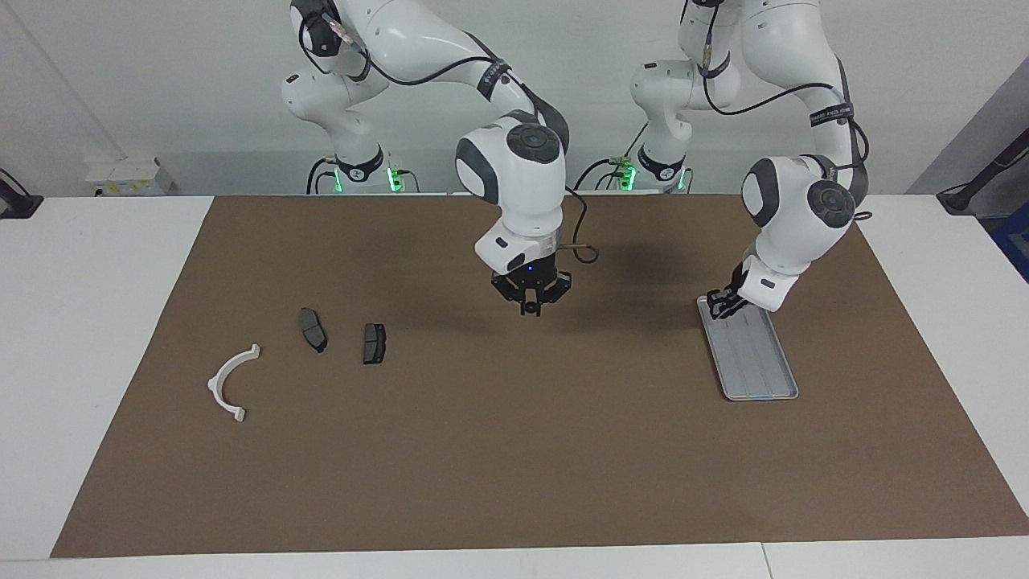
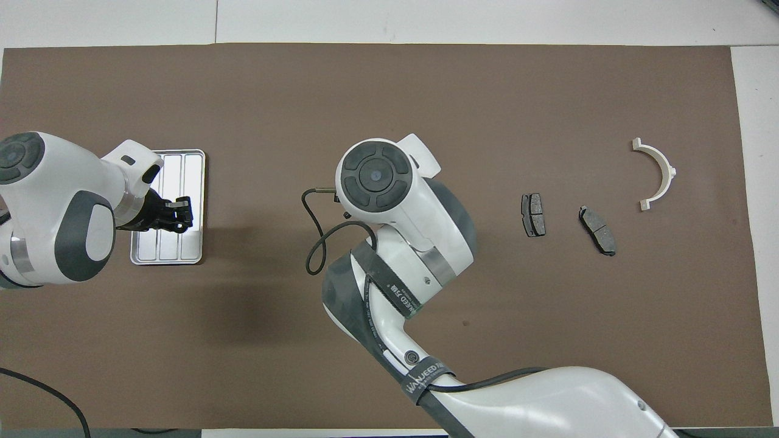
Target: Pick bearing gear from pile to tray
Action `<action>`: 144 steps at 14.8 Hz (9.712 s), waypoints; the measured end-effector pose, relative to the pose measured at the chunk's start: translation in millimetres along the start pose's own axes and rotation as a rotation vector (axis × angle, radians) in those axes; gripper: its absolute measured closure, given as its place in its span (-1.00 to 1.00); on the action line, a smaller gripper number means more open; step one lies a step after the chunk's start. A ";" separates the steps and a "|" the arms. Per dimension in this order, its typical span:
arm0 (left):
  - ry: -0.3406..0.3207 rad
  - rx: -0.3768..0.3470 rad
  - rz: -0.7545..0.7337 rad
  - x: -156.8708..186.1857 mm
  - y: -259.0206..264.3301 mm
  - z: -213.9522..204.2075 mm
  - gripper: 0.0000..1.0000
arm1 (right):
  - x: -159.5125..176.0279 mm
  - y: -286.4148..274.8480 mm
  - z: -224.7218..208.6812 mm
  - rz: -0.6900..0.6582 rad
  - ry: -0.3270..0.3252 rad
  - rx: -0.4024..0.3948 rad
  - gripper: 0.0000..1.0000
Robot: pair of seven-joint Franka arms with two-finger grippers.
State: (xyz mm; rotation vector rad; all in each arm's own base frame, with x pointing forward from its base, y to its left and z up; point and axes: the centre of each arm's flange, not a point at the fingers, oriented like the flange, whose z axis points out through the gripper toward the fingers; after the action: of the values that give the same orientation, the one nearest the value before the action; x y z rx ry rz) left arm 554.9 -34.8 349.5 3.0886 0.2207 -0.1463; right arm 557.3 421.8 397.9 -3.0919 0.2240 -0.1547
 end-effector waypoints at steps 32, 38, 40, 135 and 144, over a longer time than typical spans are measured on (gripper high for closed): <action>0.050 -0.006 -0.034 -12.0 -22.3 37.7 -0.40 | 168.6 252.2 -83.1 -0.266 0.063 -0.036 -1.00; 0.071 -0.019 -0.156 -13.6 75.2 -1.2 -0.60 | 163.3 349.2 -141.3 -0.243 -0.033 -0.069 -1.00; 0.089 -0.030 -0.196 -19.4 113.6 -9.0 -0.74 | 150.4 373.5 -166.8 -0.211 -0.076 -0.074 -1.00; 0.045 -0.004 -0.030 -3.1 -80.5 37.3 0.52 | 83.5 445.6 -195.5 -0.179 -0.136 -0.059 -1.00; 0.043 -0.004 -0.042 -7.5 -79.2 44.8 0.52 | 83.4 445.6 -195.1 -0.179 -0.137 -0.059 -1.00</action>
State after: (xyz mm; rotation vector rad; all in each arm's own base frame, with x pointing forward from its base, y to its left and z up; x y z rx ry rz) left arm 532.0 40.4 302.8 3.0867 0.2878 -0.0801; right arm 556.3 -37.0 579.9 -3.1610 -0.0533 0.0600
